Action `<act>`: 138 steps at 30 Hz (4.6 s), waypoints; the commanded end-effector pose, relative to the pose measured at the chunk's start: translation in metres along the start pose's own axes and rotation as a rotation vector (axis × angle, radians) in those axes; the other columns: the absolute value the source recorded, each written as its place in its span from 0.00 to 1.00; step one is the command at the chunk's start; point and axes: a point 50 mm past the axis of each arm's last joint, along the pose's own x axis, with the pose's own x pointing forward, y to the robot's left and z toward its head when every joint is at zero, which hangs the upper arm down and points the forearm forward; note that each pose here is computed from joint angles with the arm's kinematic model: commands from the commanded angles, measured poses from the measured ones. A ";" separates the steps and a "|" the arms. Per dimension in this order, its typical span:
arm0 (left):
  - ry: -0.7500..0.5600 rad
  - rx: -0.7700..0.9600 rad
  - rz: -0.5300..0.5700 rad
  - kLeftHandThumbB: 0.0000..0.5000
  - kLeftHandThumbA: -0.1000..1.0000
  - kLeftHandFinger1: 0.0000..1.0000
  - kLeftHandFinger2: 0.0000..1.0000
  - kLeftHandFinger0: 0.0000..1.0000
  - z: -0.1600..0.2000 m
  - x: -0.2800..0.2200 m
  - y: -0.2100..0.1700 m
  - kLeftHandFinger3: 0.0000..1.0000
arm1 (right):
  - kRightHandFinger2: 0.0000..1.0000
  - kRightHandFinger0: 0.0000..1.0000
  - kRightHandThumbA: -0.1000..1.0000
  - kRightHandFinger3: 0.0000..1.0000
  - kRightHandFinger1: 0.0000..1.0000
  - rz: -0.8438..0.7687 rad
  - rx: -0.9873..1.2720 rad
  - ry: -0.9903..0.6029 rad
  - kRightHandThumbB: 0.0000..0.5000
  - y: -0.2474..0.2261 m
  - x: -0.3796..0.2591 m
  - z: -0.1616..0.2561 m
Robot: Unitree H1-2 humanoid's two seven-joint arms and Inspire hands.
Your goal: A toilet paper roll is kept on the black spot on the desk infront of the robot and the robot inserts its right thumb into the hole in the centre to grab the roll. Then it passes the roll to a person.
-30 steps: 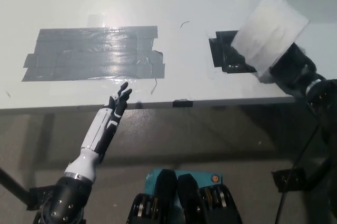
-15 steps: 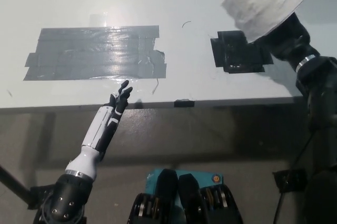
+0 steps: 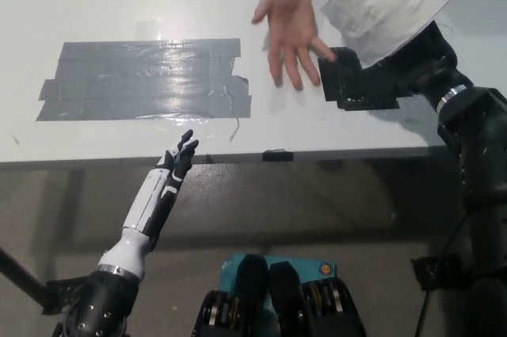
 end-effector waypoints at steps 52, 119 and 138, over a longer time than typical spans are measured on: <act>-0.064 0.051 -0.008 0.03 0.89 1.00 1.00 1.00 0.023 0.010 0.006 1.00 | 1.00 0.45 0.16 1.00 0.77 -0.162 -1.458 0.152 0.48 0.130 0.101 0.032; 0.039 0.025 -0.040 0.04 0.82 1.00 1.00 1.00 -0.015 -0.042 -0.014 1.00 | 1.00 1.00 0.78 1.00 1.00 -0.078 -1.225 -0.025 0.64 -0.046 -0.211 -0.117; 0.143 0.000 -0.060 0.06 0.77 1.00 1.00 1.00 -0.036 -0.086 -0.027 1.00 | 1.00 1.00 0.75 1.00 1.00 -0.097 -1.150 0.061 0.60 -0.072 -0.253 -0.159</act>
